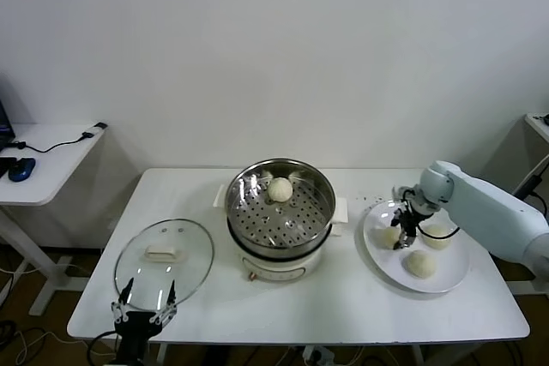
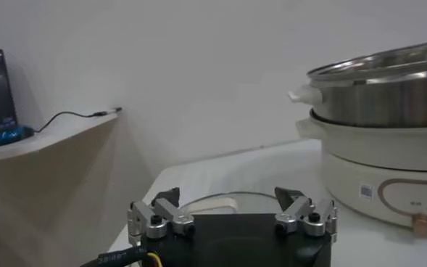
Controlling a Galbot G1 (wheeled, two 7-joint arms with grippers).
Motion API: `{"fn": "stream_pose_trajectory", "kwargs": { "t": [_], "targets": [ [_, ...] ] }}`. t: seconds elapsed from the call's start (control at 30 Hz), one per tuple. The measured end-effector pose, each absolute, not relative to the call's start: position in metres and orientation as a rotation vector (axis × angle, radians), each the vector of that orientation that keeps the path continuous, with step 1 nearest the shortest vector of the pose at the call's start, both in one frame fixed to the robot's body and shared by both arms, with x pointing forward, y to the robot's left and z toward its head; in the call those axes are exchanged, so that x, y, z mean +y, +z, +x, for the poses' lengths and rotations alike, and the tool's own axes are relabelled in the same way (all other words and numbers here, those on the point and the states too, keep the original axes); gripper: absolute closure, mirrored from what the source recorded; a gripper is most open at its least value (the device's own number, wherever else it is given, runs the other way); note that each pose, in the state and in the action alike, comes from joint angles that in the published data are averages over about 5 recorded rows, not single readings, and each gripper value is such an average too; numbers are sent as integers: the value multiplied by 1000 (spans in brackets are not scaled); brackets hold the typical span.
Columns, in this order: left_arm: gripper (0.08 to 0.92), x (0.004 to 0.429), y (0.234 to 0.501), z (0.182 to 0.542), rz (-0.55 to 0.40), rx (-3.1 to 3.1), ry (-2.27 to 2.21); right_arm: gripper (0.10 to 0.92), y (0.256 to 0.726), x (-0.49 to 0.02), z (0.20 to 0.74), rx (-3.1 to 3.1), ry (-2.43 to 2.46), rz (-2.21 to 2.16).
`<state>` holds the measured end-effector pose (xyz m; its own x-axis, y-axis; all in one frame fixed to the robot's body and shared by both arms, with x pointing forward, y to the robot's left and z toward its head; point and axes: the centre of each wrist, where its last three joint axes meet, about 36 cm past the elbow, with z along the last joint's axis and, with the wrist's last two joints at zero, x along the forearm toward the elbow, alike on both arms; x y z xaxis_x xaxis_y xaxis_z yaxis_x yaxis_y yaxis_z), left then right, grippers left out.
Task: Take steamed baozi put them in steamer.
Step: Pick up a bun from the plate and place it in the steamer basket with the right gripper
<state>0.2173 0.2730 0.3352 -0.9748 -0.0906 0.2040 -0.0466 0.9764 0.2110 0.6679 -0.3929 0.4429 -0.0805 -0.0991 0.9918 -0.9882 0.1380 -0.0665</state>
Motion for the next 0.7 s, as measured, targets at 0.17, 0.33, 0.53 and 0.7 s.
{"fn": "stream_pose_trajectory", "kwargs": {
  "t": [0.17, 0.33, 0.53, 0.7],
  "targets": [
    [177, 273, 334, 216, 104, -2904, -303, 418, 445, -395, 668, -1408, 1103, 1146],
    [177, 275, 334, 215, 107, -2904, -304, 426, 460, -396, 670, -1429, 1100, 1143],
    [177, 273, 337, 216, 99, -2912, -301, 428, 516, -383, 686, -1485, 1132, 1162],
    [177, 270, 338, 215, 90, -2916, -296, 428, 585, -357, 703, -1542, 1173, 1197]
  ]
}}
